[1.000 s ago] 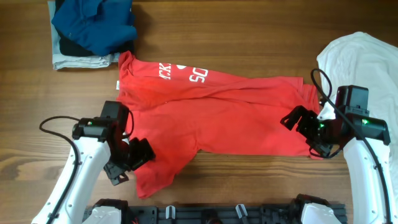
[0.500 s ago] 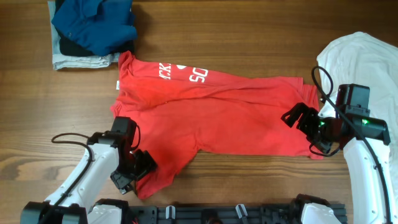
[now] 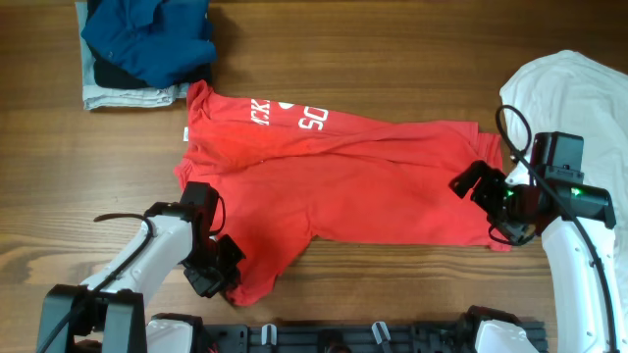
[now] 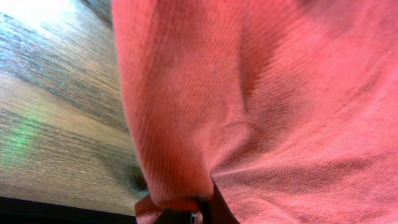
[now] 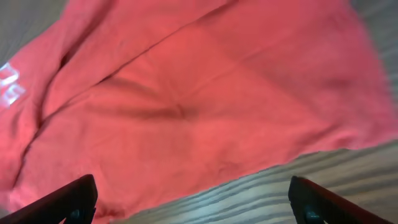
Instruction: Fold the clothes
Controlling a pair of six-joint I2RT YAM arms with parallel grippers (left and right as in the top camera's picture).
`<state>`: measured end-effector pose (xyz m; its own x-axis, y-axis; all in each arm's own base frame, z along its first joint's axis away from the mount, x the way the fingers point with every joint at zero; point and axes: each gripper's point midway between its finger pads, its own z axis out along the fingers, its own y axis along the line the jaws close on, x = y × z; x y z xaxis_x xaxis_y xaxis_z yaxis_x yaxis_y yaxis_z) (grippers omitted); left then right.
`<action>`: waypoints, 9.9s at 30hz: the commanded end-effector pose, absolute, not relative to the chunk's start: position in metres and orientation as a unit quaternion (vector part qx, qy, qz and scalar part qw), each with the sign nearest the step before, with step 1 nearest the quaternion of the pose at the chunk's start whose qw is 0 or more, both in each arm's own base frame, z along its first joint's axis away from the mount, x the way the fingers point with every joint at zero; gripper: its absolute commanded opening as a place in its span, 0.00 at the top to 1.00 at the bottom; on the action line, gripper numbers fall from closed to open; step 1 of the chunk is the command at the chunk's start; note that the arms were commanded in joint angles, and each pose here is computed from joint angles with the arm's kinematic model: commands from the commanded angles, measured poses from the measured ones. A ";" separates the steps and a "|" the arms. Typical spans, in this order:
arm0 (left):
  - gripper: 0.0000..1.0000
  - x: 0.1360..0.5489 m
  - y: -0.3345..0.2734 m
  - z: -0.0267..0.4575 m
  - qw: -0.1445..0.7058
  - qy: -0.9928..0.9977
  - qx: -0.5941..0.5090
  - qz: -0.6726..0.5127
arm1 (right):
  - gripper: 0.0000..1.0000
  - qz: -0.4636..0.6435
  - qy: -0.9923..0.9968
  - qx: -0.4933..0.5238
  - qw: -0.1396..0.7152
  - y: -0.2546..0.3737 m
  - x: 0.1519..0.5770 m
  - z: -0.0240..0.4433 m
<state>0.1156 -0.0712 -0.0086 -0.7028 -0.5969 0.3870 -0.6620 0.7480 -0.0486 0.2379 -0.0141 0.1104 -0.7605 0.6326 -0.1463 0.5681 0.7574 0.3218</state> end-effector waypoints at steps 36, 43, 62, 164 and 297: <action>0.96 0.133 -0.084 0.034 0.158 -0.939 0.278 0.127 | 0.96 0.052 0.828 0.559 -0.004 -0.077 0.186 0.010; 0.96 0.221 -0.096 0.059 -0.023 -0.949 0.243 0.200 | 0.96 0.131 0.839 0.522 0.083 -0.078 0.241 0.028; 0.90 0.370 -0.057 0.133 -0.393 -0.870 0.245 0.170 | 0.96 0.152 0.815 0.523 0.196 -0.097 0.292 0.042; 0.00 0.353 -0.072 0.028 -0.212 -0.942 0.253 0.066 | 0.00 0.116 0.949 0.275 0.103 -0.113 0.315 0.010; 0.00 0.326 -0.088 0.112 -0.257 -0.946 0.150 0.131 | 0.01 0.304 0.937 0.117 0.126 -0.002 0.336 0.029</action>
<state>0.3223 -0.0879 0.1093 -0.8250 -0.3626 -0.4335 -0.2289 0.9157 -0.3303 0.3460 -0.0130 0.0398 -0.9347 0.2913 -0.2035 0.1343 0.8198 0.5567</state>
